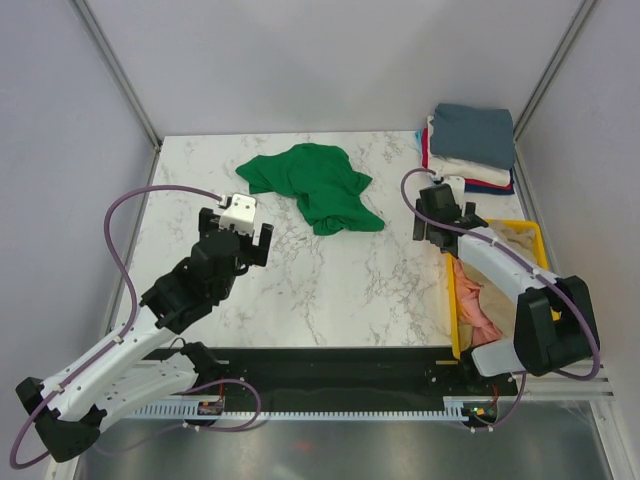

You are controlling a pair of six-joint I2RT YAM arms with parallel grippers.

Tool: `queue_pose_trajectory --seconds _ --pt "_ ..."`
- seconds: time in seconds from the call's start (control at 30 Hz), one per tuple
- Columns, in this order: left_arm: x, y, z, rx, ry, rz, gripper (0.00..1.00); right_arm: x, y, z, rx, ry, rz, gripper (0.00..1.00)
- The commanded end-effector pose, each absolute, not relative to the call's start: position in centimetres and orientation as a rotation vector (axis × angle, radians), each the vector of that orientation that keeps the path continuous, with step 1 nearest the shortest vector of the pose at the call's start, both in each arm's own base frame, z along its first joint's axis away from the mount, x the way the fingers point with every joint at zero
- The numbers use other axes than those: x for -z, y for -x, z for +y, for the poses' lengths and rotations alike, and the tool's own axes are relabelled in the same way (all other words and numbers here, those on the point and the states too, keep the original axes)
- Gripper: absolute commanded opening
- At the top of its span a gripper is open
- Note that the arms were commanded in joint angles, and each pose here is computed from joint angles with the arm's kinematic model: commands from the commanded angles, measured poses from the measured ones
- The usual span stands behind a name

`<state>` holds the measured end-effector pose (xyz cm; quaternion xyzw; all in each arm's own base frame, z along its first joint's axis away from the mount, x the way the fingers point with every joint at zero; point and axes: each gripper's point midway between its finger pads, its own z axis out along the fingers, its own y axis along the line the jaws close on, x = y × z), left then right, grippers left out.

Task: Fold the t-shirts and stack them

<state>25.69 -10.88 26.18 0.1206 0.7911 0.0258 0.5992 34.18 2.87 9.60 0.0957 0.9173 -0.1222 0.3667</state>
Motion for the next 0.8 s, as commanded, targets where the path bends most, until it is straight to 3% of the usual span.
queue_pose_trajectory --seconds 0.0,0.17,0.27,0.63,0.73,0.77 --pt "-27.7 -26.0 -11.0 -0.016 -0.219 1.792 0.96 -15.9 -35.0 5.9 0.279 -0.213 2.214 0.93" --pt "-27.9 -26.0 -10.8 -0.012 -0.211 1.786 0.96 -17.6 -36.1 14.8 -0.112 -0.063 2.216 0.96" --pt "-27.8 -26.0 -10.8 -0.009 -0.214 1.789 0.96 -15.3 -38.5 19.2 -0.285 0.015 2.248 0.97" --pt "-27.8 -26.0 -10.4 -0.03 -0.205 1.787 0.96 -8.8 -44.2 21.5 -0.17 0.079 2.34 0.98" --pt "-27.7 -26.1 -10.4 -0.033 -0.205 1.79 0.95 -7.2 -44.3 21.8 -0.162 0.121 2.37 0.87" --pt "-27.7 -26.1 -10.4 -0.033 -0.206 1.791 0.95 -7.2 -44.4 22.0 -0.169 0.128 2.367 0.78"
